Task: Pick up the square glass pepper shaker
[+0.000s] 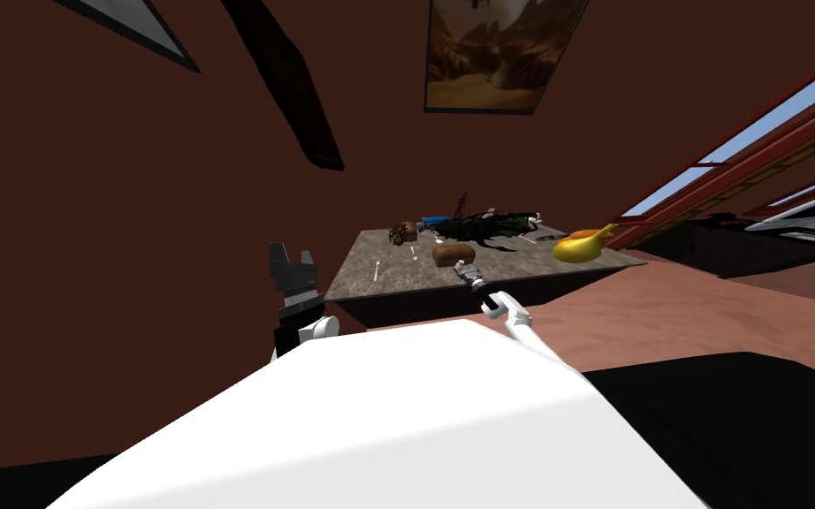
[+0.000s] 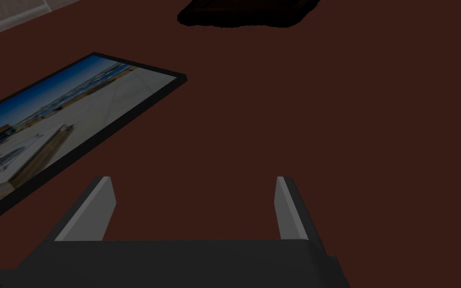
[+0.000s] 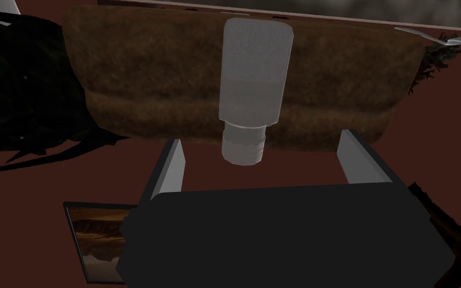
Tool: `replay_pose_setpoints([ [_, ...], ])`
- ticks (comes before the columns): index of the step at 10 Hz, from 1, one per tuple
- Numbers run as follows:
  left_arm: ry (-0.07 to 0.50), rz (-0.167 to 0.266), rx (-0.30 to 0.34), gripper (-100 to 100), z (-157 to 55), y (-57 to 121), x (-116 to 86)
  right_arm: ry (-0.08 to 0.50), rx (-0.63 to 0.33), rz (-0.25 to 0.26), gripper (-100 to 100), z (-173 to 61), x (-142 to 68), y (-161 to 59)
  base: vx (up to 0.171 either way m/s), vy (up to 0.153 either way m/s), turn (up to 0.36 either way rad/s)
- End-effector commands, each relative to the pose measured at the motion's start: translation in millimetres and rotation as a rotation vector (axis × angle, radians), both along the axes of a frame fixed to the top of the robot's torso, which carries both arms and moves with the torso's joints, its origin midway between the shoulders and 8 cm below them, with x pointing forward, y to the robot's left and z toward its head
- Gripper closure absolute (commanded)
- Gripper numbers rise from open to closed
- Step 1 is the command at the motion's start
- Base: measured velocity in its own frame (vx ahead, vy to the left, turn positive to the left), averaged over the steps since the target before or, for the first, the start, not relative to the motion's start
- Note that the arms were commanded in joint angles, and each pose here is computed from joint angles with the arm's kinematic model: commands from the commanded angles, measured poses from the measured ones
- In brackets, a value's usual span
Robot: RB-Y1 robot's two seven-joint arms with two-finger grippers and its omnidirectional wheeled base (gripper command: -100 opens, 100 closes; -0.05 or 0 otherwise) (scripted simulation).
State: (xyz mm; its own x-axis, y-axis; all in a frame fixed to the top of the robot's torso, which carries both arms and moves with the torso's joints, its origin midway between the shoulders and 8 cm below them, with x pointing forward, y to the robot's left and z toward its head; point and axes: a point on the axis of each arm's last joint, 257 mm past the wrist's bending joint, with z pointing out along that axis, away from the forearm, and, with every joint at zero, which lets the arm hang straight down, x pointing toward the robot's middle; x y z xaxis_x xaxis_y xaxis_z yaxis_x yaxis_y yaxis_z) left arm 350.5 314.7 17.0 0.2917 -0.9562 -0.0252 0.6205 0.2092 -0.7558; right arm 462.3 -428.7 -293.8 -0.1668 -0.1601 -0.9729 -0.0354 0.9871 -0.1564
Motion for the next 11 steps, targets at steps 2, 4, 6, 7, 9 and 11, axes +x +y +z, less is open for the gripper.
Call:
replay_pose_setpoints([
  [2,0.000,0.000,0.000,0,0,0.0,0,0.037,-0.099,-0.021,-100,-7,0,-25,0.037,0.067,0.012],
  [4,0.000,0.000,0.000,0,0,0.0,0,0.030,-0.080,-0.018,0,-5,0,-20,0.010,0.019,-0.001],
  [6,0.000,0.000,0.000,0,0,0.0,0,0.030,-0.078,-0.005,-100,-11,17,-15,-0.021,0.008,-0.100],
  [7,0.000,0.000,0.000,0,0,0.0,0,0.020,-0.078,0.020,-100,-11,28,-4,-0.028,0.003,-0.127],
  [9,0.000,0.000,0.000,0,0,0.0,0,0.029,-0.075,0.009,-100,-15,34,-10,-0.020,0.004,-0.023],
  [11,0.000,0.000,0.000,0,0,0.0,0,0.015,-0.075,0.032,-100,-11,54,1,-0.025,0.005,-0.097],
])
